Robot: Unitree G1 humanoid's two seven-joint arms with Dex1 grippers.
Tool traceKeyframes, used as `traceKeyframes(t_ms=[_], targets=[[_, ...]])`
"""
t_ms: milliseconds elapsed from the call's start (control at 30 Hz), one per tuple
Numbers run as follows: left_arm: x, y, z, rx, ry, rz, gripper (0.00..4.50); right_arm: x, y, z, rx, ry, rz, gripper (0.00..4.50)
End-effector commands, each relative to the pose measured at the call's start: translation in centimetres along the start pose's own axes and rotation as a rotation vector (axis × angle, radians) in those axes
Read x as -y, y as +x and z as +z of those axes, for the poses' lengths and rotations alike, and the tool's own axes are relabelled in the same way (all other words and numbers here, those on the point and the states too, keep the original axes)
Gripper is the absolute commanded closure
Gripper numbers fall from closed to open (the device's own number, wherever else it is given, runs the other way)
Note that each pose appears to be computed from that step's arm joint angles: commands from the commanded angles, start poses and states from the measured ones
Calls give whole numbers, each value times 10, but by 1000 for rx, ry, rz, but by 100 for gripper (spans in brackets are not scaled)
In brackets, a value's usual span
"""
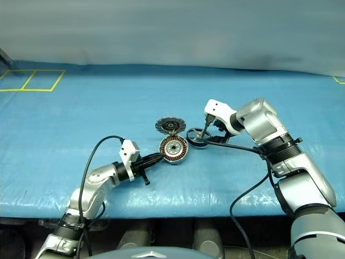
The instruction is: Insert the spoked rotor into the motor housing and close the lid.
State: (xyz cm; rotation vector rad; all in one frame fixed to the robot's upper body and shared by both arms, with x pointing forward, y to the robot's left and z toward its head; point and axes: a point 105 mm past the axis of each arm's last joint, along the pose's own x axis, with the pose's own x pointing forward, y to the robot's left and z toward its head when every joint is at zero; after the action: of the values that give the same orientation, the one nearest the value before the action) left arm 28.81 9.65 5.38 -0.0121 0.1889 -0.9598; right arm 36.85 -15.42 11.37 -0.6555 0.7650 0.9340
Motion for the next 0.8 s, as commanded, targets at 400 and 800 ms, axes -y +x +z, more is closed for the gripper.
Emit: traceKeyframes(t_ms=[400, 800], targets=[[3, -7, 15, 57, -18, -10, 447, 1, -1, 26, 135, 43, -11, 0], [6, -6, 8, 44, -30, 2, 447, 1, 9, 29, 146, 81, -16, 0]])
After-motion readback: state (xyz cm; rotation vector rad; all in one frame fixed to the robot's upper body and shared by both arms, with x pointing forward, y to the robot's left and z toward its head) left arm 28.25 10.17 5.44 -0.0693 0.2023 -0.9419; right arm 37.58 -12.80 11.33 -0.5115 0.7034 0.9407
